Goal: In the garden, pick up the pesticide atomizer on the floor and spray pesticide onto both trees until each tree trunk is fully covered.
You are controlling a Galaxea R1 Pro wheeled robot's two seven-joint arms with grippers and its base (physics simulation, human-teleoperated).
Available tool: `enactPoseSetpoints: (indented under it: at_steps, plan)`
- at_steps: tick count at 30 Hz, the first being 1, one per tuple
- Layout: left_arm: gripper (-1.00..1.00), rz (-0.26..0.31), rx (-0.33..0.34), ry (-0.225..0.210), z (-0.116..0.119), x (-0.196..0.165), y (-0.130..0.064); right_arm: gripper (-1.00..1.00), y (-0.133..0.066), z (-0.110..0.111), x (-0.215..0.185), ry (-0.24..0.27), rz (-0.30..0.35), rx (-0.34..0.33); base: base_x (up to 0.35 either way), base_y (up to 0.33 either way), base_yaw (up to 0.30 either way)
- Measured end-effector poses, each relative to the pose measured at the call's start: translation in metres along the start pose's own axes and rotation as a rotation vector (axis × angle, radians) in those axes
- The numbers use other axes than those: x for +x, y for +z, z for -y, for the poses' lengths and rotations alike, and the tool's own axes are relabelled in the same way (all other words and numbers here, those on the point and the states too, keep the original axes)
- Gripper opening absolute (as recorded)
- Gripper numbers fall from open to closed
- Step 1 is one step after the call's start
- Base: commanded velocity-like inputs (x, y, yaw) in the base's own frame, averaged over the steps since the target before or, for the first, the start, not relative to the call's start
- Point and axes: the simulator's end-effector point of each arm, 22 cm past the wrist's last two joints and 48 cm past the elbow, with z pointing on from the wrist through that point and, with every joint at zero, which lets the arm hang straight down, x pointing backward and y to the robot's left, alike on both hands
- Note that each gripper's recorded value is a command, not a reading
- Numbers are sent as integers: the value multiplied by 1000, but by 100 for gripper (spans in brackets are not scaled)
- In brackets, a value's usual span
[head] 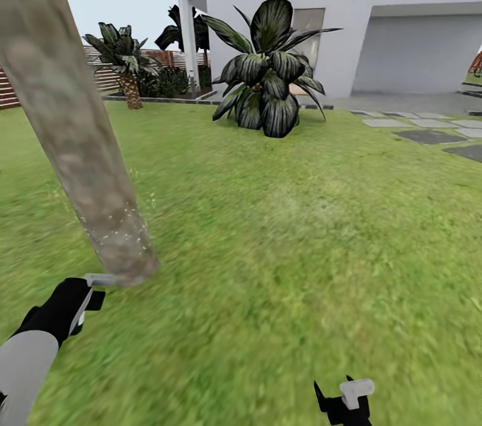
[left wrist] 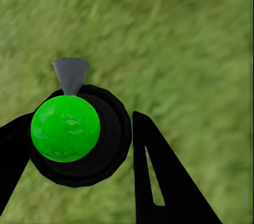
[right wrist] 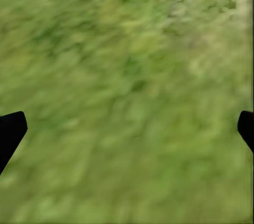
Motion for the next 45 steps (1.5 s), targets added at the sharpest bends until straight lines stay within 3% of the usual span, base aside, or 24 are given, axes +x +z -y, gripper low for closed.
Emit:
enactPoseSetpoints:
  at_steps: [11,23,39,43,45]
  plan:
    - [-100,0,6,-6,2,0,0,100,0,0,0,-1,-1,-1,13,-267,14]
    - [-100,1,5,-7,1,0,0,100,0,0,0,-2,0,-1,25,-269,254]
    - [-100,-2,5,-7,1,1,0,100,0,0,0,-1,0,-1,259,-62,33]
    - [-100,-61,3,-9,-1,40,12,100,0,-1,0,-1,0,-2,15,0,206]
    - [-100,-45,1,-32,-5,56,19,100,0,0,0,-1,0,-1,1,0,57]
